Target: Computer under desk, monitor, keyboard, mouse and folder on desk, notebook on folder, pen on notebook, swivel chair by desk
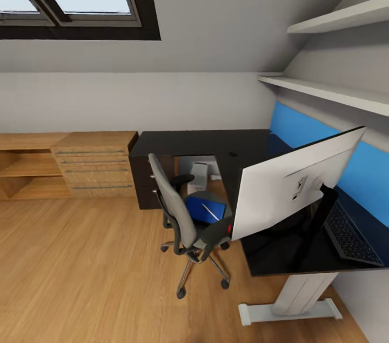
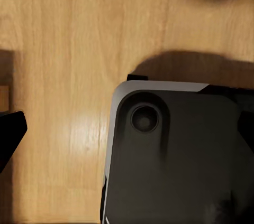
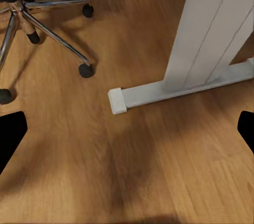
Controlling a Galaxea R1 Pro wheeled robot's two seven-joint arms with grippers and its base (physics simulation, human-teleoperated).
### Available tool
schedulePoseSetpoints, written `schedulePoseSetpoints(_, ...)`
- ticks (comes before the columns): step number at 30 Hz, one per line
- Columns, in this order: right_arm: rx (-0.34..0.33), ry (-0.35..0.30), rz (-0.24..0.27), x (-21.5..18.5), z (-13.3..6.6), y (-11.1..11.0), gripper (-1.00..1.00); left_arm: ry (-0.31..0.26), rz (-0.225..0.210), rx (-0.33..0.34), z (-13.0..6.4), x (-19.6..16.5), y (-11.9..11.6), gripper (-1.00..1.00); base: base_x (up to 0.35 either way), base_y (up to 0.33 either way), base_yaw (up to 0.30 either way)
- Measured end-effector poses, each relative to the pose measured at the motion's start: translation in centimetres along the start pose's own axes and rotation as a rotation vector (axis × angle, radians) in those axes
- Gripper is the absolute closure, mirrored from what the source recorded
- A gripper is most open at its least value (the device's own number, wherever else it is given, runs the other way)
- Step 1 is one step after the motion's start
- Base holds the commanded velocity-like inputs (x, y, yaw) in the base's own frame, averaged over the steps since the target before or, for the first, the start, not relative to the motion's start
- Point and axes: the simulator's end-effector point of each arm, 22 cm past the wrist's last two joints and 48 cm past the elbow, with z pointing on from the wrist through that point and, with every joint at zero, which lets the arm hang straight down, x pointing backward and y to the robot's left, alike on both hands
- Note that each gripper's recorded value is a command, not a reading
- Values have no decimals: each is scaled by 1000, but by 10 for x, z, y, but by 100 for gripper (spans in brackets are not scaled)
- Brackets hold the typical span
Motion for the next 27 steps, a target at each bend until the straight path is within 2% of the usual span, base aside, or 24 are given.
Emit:
schedulePoseSetpoints(9, 1, 3, -1, 1, 0, -1, -100, 3, 0, 0, 0, 1, 0, -100, 0, 0, 246)
schedulePoseSetpoints(16, -2, 14, -4, 6, -2, 0, -100, 4, 0, 0, 0, 2, 0, -100, 0, 0, 38)
schedulePoseSetpoints(20, -23, 52, 2, 19, -8, 16, -100, -26, -18, 22, 1, -9, -18, -100, 0, 0, 0)
schedulePoseSetpoints(27, -38, 65, 24, 27, -13, 35, -100, -25, -20, 61, 0, -7, -47, -100, 0, 0, 0)
